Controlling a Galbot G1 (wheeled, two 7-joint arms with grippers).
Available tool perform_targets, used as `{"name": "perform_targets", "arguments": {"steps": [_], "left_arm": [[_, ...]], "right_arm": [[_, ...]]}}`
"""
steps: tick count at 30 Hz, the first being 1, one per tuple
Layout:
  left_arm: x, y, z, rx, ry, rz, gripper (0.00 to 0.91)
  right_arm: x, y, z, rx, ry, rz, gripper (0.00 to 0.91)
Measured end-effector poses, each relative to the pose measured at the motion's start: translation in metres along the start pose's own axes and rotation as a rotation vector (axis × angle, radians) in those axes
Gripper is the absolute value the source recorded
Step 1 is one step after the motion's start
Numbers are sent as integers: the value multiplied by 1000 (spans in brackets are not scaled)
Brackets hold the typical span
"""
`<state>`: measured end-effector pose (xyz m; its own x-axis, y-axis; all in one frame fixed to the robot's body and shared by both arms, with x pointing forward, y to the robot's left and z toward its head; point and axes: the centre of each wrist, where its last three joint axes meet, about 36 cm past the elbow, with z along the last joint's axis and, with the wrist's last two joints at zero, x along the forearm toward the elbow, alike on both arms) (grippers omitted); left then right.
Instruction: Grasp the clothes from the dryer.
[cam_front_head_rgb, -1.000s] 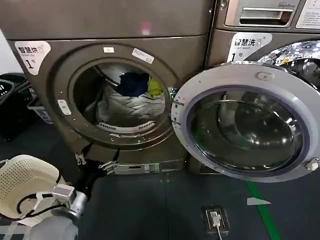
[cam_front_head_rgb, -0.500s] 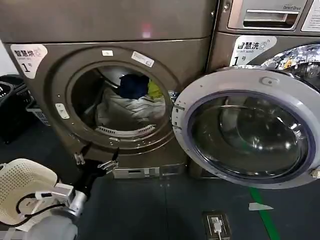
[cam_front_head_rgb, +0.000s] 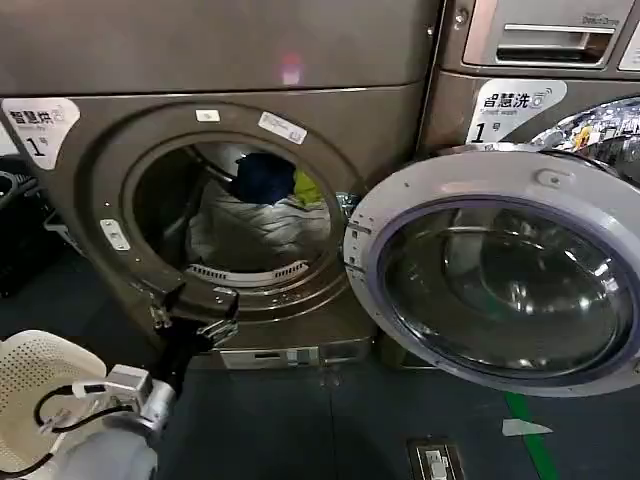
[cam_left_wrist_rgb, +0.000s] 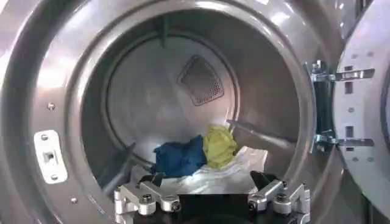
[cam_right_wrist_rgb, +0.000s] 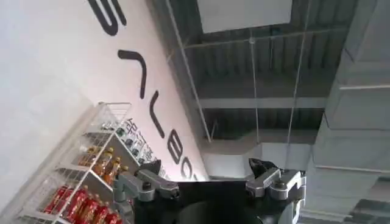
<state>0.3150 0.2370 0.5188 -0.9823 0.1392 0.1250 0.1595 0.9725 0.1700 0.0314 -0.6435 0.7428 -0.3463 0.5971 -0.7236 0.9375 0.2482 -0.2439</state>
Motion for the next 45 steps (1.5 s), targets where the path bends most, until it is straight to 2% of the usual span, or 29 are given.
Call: {"name": "perform_targets", "arguments": {"steps": [45], "left_arm": [[0,-2,-2,-5,-29,-10,907]], "right_arm": [[0,-19,2,-7,16,32,907]]}}
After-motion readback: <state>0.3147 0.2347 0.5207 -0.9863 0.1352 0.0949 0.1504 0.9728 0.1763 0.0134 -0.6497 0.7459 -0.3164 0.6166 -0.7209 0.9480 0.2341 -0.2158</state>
